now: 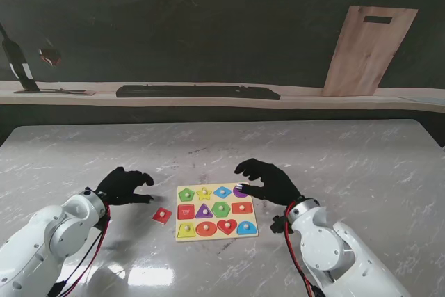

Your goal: Fit puzzle pieces into a puzzle board

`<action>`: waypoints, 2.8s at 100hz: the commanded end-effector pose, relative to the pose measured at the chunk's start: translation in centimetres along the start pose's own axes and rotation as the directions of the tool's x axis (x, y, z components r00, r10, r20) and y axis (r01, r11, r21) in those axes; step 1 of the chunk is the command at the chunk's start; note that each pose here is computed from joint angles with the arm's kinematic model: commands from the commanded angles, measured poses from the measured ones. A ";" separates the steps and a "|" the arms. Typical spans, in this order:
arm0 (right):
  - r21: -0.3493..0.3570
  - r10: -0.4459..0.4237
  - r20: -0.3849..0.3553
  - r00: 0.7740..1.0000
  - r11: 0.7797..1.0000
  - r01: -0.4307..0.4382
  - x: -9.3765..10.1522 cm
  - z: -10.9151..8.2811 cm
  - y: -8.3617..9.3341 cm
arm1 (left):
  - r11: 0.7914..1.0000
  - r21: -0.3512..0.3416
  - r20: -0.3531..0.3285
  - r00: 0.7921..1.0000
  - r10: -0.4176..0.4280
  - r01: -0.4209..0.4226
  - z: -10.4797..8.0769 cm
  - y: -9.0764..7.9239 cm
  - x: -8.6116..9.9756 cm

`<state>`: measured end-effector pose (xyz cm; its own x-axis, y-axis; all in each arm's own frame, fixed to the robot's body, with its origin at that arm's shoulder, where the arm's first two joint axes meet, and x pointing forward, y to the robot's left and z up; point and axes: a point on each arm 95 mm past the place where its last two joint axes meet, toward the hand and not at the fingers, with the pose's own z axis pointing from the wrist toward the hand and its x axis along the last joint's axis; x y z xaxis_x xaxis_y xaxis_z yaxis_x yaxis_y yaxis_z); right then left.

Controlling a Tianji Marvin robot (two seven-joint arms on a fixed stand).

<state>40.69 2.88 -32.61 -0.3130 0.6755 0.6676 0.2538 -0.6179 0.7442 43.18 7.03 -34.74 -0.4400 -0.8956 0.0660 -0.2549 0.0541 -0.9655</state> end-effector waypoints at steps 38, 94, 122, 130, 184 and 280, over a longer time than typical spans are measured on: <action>0.011 -0.039 0.023 0.999 0.999 0.039 -0.2 0.0 -0.4 | 0.997 -0.077 -0.153 0.988 -0.004 -0.008 -1.0 1.3 2.0; 0.026 -0.046 0.030 0.998 0.999 0.045 -0.1 0.3 -0.6 | 0.998 -0.045 -0.192 0.981 0.030 -0.040 -0.2 2.6 2.9; 0.023 -0.048 0.032 0.998 0.999 0.047 -0.2 0.2 -0.5 | 0.997 -0.053 -0.208 0.977 0.034 -0.046 0.4 2.9 3.1; 0.021 -0.048 0.033 0.998 0.999 0.047 -0.2 0.2 -0.5 | 0.997 -0.057 -0.211 0.977 0.038 -0.051 0.5 3.0 3.1; 0.024 -0.046 0.033 0.998 0.999 0.045 -0.2 0.1 -0.5 | 0.996 -0.069 -0.214 0.976 0.048 -0.064 0.6 3.3 3.3; 0.020 -0.044 0.038 0.998 0.999 0.044 -0.3 0.1 -0.5 | 0.994 -0.072 -0.225 0.973 0.058 -0.076 1.1 3.5 3.5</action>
<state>41.04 2.87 -33.04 -0.2898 0.7175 0.6334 0.2553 -0.5798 0.7737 41.71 3.71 -38.10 -0.6321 -0.7724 0.0619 -0.2752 0.1491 -0.9498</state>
